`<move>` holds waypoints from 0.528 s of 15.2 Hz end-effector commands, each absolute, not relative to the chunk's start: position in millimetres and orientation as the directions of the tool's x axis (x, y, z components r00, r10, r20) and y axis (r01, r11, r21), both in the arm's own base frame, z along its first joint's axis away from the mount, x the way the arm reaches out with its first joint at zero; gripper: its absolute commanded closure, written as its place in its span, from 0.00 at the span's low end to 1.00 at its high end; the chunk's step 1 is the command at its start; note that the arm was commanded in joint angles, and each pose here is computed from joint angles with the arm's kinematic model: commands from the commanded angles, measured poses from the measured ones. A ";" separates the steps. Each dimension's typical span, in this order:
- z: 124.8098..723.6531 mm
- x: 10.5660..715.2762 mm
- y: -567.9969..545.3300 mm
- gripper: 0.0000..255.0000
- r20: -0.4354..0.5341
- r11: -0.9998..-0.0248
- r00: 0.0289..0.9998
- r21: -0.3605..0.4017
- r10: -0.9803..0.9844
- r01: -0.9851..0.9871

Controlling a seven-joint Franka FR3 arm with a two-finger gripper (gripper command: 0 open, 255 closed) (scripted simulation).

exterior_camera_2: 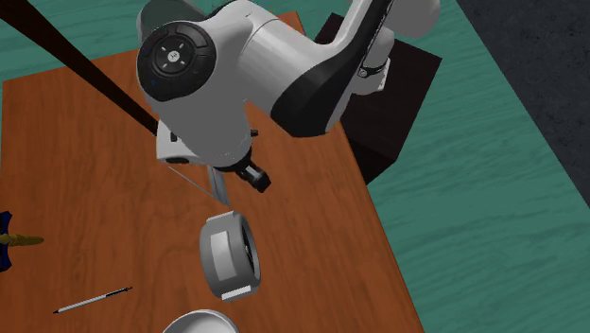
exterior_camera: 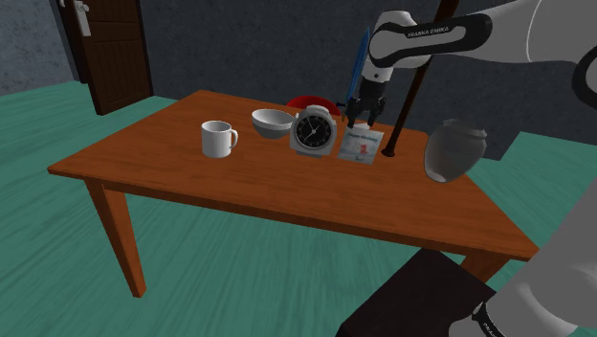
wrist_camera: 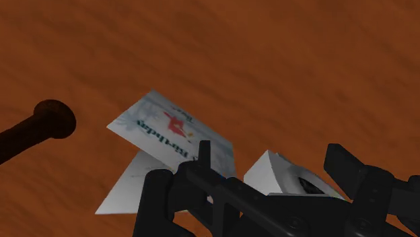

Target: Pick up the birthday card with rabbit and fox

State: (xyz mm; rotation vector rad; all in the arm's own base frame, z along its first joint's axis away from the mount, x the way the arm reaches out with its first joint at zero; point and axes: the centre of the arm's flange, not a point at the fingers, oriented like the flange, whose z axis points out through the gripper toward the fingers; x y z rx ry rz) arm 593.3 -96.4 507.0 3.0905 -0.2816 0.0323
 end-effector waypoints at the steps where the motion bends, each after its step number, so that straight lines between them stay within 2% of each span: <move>1: 500.9 615.2 -111.8 0.00 0.021 -0.979 0.979 0.035 -0.202 -0.203; 5: 488.2 658.1 -141.5 0.00 0.014 -0.969 0.970 0.032 -0.244 -0.245; 8: 472.4 658.1 -141.5 0.00 0.014 -0.969 0.970 0.032 -0.244 -0.245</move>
